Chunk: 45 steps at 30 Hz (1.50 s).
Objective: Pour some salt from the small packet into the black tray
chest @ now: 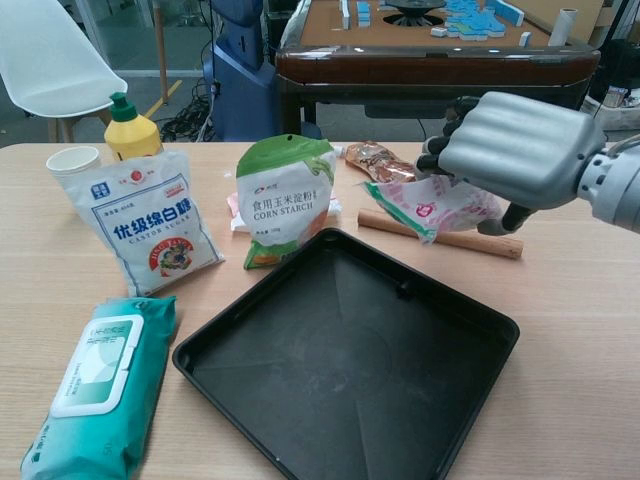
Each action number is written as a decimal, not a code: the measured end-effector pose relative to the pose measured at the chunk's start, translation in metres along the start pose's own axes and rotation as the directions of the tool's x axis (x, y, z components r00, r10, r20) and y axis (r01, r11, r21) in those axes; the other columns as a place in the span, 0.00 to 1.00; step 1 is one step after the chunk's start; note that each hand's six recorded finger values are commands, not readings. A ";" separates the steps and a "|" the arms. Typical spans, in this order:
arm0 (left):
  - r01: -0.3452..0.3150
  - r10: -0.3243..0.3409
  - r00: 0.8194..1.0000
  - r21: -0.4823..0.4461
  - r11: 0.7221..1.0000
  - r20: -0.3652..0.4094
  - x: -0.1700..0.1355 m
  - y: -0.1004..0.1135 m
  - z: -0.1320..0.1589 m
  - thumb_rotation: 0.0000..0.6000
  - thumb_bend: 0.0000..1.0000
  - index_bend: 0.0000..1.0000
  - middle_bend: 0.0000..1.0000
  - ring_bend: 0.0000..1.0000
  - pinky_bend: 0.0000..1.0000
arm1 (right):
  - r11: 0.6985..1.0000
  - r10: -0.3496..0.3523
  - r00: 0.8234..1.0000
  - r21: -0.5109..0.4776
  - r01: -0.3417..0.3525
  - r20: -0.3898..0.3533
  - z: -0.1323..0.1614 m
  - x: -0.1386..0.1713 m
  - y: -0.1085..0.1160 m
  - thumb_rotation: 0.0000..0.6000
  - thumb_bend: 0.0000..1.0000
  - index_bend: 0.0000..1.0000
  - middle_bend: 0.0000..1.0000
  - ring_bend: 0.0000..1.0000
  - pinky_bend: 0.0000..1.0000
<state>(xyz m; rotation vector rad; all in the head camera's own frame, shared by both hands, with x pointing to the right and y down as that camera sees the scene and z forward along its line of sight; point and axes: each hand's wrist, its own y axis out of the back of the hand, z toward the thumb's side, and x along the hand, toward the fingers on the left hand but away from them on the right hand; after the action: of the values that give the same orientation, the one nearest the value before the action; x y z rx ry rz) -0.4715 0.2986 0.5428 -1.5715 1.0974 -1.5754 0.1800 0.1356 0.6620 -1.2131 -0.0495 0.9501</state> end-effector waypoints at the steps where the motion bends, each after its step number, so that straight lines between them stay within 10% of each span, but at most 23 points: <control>1: 0.000 0.000 1.000 -0.001 1.000 0.000 0.000 0.000 0.000 1.00 0.20 0.10 0.11 0.16 0.09 | 1.000 -0.003 1.000 0.031 0.003 -0.005 0.003 -0.002 0.000 1.00 0.44 0.52 0.45 0.34 0.18; 23: 0.007 -0.007 1.000 -0.011 1.000 -0.002 0.001 -0.002 -0.004 1.00 0.20 0.10 0.11 0.16 0.09 | 0.893 -0.123 0.992 0.431 0.128 -0.039 0.028 -0.015 -0.004 1.00 0.44 0.55 0.47 0.35 0.18; 45: 0.021 -0.021 1.000 -0.013 1.000 -0.011 0.001 -0.005 -0.007 1.00 0.20 0.10 0.11 0.16 0.09 | 0.838 -0.099 0.995 0.539 0.087 -0.008 0.043 -0.016 -0.018 1.00 0.44 0.55 0.46 0.34 0.14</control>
<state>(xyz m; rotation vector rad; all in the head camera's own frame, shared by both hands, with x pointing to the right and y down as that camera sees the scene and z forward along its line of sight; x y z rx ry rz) -0.4779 0.3007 0.5480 -1.5895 1.1022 -1.5952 0.1585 0.1579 0.7007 -0.6683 0.1369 0.8150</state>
